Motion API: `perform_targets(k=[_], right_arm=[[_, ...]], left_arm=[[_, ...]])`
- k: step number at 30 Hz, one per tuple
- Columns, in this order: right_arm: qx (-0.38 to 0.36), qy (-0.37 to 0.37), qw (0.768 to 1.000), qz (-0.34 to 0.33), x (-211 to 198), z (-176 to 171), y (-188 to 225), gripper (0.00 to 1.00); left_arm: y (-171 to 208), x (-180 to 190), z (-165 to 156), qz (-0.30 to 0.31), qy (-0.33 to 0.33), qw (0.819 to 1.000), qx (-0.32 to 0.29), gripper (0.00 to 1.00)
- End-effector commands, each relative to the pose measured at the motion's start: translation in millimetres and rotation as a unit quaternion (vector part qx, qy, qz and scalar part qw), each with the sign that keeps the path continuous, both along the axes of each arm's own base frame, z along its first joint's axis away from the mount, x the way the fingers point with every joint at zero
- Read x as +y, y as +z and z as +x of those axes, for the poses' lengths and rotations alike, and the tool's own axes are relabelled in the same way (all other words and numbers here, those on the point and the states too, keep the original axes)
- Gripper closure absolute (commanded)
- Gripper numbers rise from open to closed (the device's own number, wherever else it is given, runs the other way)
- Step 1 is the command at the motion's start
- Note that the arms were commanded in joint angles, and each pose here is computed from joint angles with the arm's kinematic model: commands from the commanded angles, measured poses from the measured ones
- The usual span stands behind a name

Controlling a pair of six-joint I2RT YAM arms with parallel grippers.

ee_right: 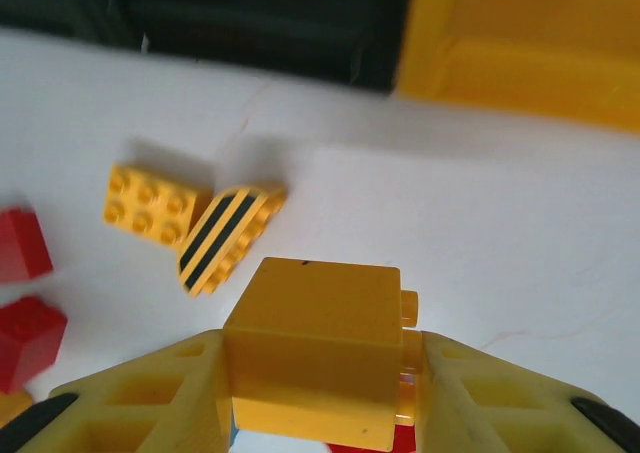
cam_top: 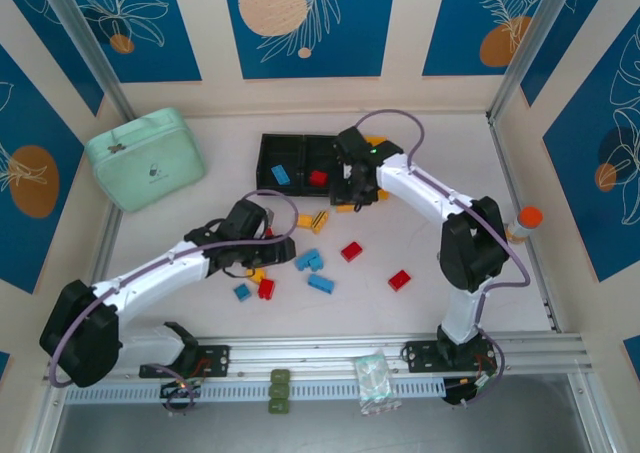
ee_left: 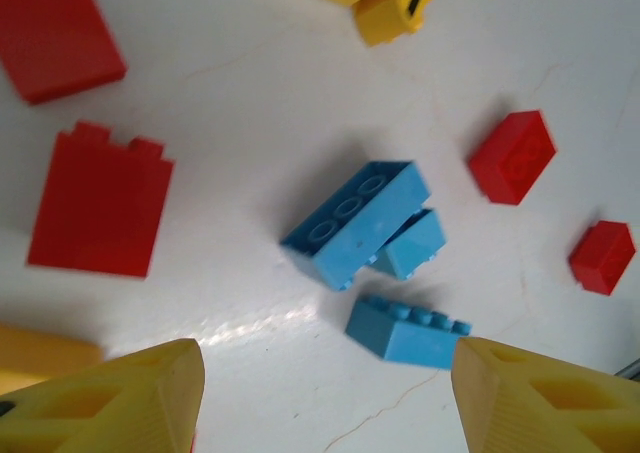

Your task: Sort the legos into containers by color

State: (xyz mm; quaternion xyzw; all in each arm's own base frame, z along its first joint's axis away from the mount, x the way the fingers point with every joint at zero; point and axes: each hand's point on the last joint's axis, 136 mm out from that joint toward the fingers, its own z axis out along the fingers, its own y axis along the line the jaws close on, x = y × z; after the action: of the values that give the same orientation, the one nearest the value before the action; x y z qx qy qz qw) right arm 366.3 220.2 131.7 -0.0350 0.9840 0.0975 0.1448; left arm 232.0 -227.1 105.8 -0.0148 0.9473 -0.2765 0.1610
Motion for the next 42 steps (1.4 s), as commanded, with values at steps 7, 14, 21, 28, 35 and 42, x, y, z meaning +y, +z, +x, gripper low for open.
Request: perform_targets(k=[7,14,21,28,35,42], right_arm=[[-0.031,-0.061,0.998,-0.001,-45.4,71.4,18.0,0.56],[-0.029,-0.088,0.995,-0.037,-62.9,114.7,0.2,0.56],[-0.01,-0.105,0.99,-0.092,-77.0,133.6,-22.1,0.56],[-0.007,-0.114,0.987,-0.114,-83.1,136.2,-34.1,0.55],[-0.01,-0.116,0.986,-0.116,-82.3,138.9,-34.7,0.47],[-0.032,-0.109,0.988,-0.102,-72.8,140.5,-10.4,0.43]], left_arm=[[27.7,-31.2,22.9,-0.04,-0.027,0.998,-0.026,0.34],[21.4,-30.1,20.4,-0.035,-0.027,0.999,-0.018,0.34],[17.6,-29.4,19.7,-0.033,-0.025,0.999,-0.014,0.34],[12.5,-28.4,18.4,-0.03,-0.024,0.999,-0.008,0.34],[11.1,-29.6,18.8,-0.032,-0.024,0.999,-0.007,0.34],[14.0,-27.7,18.8,-0.029,-0.022,0.999,-0.011,0.34]])
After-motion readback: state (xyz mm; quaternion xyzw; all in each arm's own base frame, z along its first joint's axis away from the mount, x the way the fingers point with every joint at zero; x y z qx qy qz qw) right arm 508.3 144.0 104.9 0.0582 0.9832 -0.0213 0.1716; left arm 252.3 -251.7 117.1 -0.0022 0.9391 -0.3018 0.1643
